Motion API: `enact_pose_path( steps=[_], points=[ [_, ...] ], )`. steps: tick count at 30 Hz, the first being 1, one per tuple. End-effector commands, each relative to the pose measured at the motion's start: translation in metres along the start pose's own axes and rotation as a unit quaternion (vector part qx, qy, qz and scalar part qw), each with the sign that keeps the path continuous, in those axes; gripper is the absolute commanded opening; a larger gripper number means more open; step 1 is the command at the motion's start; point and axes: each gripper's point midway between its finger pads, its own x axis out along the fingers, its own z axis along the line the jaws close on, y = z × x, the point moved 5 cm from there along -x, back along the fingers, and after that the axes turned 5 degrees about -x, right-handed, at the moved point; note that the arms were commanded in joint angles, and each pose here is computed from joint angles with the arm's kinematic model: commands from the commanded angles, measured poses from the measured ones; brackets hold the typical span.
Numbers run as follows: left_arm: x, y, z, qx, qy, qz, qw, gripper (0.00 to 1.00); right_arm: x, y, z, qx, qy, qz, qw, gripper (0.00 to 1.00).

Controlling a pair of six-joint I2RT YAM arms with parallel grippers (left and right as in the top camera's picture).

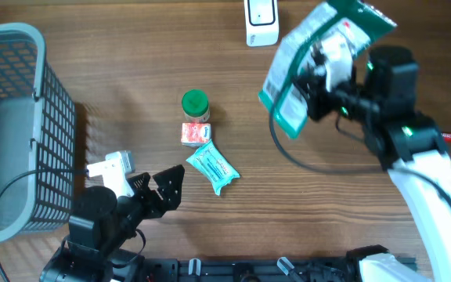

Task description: Scan the item barcode

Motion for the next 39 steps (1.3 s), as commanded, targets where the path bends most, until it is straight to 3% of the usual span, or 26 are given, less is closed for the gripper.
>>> enact_pose_path(
  steps=[1,5,12,23,30,35,39],
  points=[
    [0.000,0.000,0.000,0.012,-0.001,-0.002,1.000,1.00,0.034,0.000,-0.022,-0.015,0.023,-0.011,1.000,0.05],
    [0.000,0.000,0.000,0.012,-0.001,-0.002,1.000,1.00,0.057,-0.014,-0.049,-0.043,0.080,-0.059,0.994,0.05],
    [0.000,0.000,0.000,0.012,-0.001,-0.002,1.000,1.00,0.085,-0.028,-0.070,-0.176,0.187,-0.086,0.963,0.05],
    [0.000,0.000,0.000,0.012,-0.001,-0.002,1.000,1.00,0.182,-0.001,-0.096,-0.366,0.310,-0.023,0.877,0.04],
    [0.000,0.000,0.000,0.012,-0.001,-0.002,1.000,1.00,0.228,0.004,-0.084,-0.464,0.328,0.011,0.823,0.04],
    [0.000,0.000,0.000,0.012,-0.001,-0.002,1.000,1.00,0.235,0.011,-0.079,-0.471,0.323,0.019,0.821,0.04],
    [0.000,0.000,0.000,0.012,-0.001,-0.002,1.000,1.00,0.221,0.001,-0.088,-0.501,0.369,0.050,0.781,0.04]
  ],
)
